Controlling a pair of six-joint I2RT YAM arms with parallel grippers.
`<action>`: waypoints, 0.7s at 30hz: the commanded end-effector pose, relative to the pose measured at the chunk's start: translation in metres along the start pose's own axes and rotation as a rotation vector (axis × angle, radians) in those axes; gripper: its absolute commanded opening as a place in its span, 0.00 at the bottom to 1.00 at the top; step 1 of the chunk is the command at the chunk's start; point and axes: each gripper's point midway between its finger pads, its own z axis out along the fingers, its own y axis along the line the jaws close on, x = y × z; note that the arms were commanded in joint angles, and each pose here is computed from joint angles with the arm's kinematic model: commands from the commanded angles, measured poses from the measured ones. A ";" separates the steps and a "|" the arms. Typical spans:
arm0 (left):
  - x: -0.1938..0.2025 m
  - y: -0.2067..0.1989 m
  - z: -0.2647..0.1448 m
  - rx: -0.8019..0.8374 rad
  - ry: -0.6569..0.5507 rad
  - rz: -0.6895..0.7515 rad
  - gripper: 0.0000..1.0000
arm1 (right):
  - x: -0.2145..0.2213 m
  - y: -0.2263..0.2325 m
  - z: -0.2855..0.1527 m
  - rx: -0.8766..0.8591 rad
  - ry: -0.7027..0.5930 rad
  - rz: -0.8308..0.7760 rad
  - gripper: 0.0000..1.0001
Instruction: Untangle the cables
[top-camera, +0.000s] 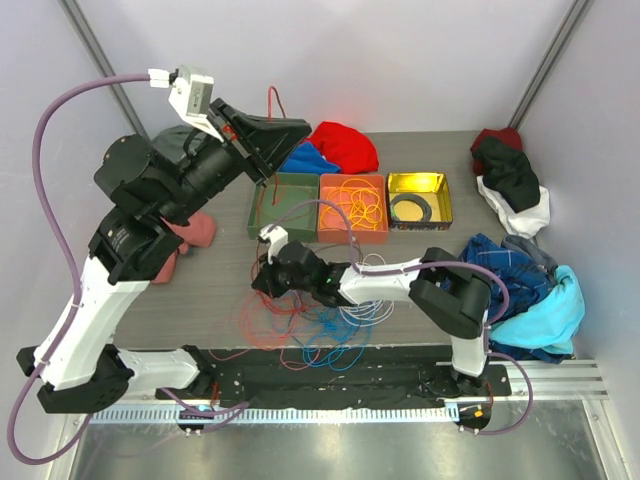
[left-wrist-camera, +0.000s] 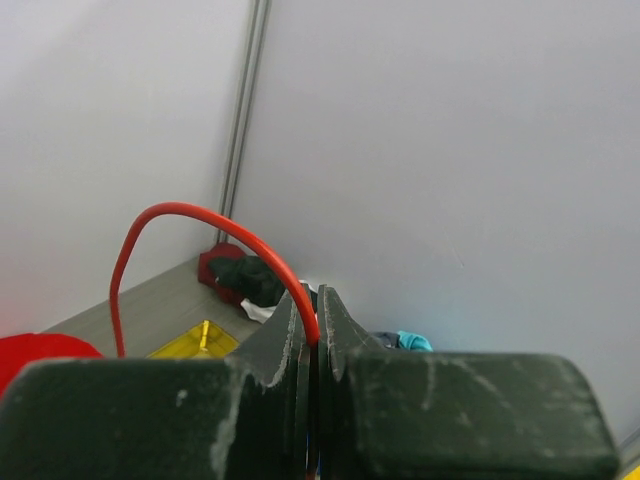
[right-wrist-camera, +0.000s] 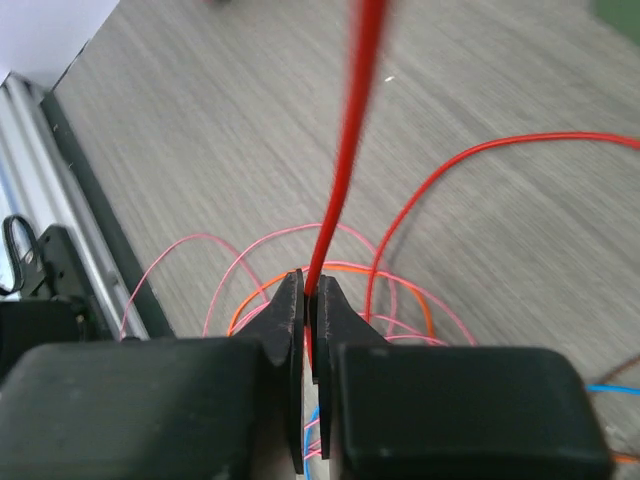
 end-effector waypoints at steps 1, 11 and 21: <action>-0.022 -0.006 -0.026 -0.003 -0.061 0.028 0.00 | -0.092 0.006 -0.041 0.049 -0.265 0.050 0.01; 0.006 0.019 -0.075 -0.115 -0.105 0.036 0.00 | -0.286 0.018 -0.215 0.324 -0.506 -0.157 0.01; 0.063 0.036 -0.075 -0.121 -0.078 0.013 0.00 | -0.361 0.047 -0.269 0.292 -0.598 -0.120 0.01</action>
